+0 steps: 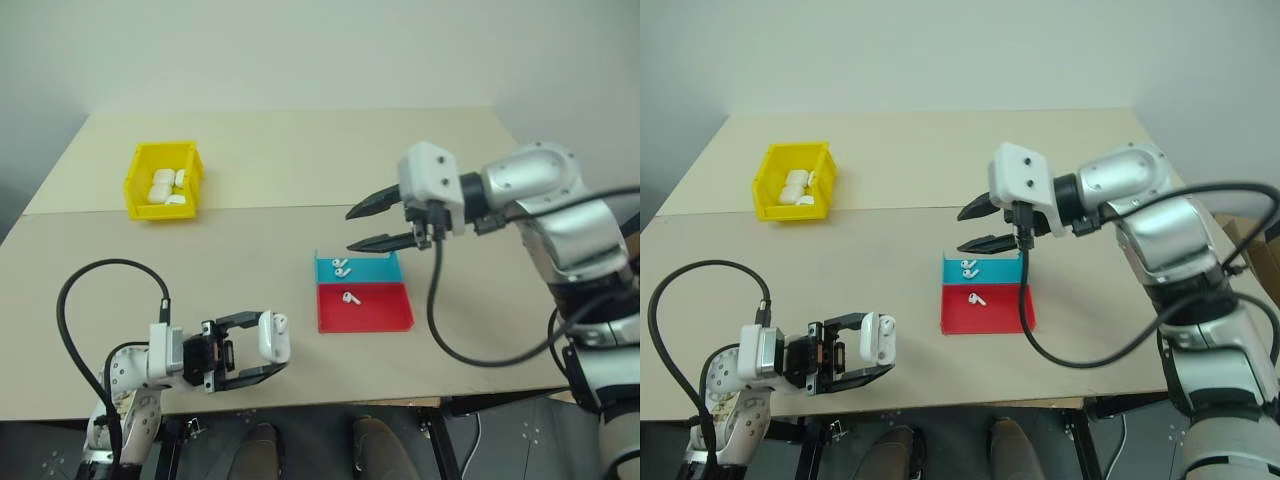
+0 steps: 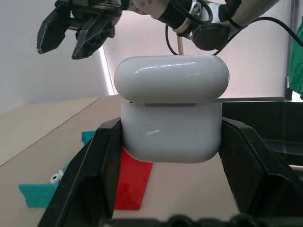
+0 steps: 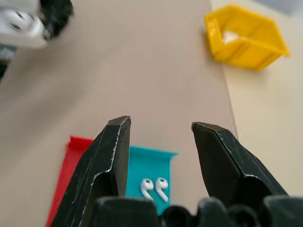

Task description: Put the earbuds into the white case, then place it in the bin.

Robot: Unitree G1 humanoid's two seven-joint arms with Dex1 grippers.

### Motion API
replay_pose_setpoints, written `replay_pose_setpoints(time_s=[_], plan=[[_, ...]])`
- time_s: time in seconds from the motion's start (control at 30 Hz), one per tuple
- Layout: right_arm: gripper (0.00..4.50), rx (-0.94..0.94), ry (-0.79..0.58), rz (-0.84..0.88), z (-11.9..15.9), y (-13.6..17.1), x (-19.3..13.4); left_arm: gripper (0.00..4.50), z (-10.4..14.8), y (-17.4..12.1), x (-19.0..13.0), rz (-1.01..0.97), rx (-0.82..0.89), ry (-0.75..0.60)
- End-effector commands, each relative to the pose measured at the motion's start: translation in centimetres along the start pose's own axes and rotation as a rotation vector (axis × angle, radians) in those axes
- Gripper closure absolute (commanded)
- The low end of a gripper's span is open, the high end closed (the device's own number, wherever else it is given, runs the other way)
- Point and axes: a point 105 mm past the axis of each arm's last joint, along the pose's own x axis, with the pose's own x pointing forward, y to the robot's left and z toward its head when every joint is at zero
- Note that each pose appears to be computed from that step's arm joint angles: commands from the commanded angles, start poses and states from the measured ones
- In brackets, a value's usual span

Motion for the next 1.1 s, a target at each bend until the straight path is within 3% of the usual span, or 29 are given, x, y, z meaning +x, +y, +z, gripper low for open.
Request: replay_pose_setpoints(time_s=[0.03,0.13,0.27,0.43,0.7,0.8,0.87,1.1], plan=[[1.99,-0.057,0.186,0.037,-1.5,-1.5,1.6,1.74,0.5,0.3,0.7,0.016,0.072,-0.018],[1.99,-0.226,0.361,0.073,-3.4,-2.4,3.6,1.74,0.2,0.1,1.4,0.018,0.08,-0.037],[1.99,-0.362,0.416,0.19,-3.8,-2.2,4.9,1.74,0.2,0.2,1.8,0.033,0.093,-0.04],[1.99,-0.28,0.476,0.248,-4.5,-2.3,6.5,1.74,-0.1,0.1,2.0,0.037,0.105,-0.021],[1.99,-0.267,0.451,0.291,-5.3,-1.2,8.0,1.74,-0.3,-1.1,2.3,0.027,0.092,-0.006],[2.55,-0.289,0.449,0.289,-5.5,-1.0,8.3,1.74,-0.3,-0.9,2.5,0.031,0.101,-0.001],[3.17,-0.291,0.444,0.298,-5.6,-0.8,8.4,1.74,-0.3,-0.8,2.6,0.03,0.104,0.0],[3.17,-0.319,0.448,0.316,-6.1,-0.3,8.5,1.74,0.2,-0.4,3.0,0.022,0.106,-0.004]])
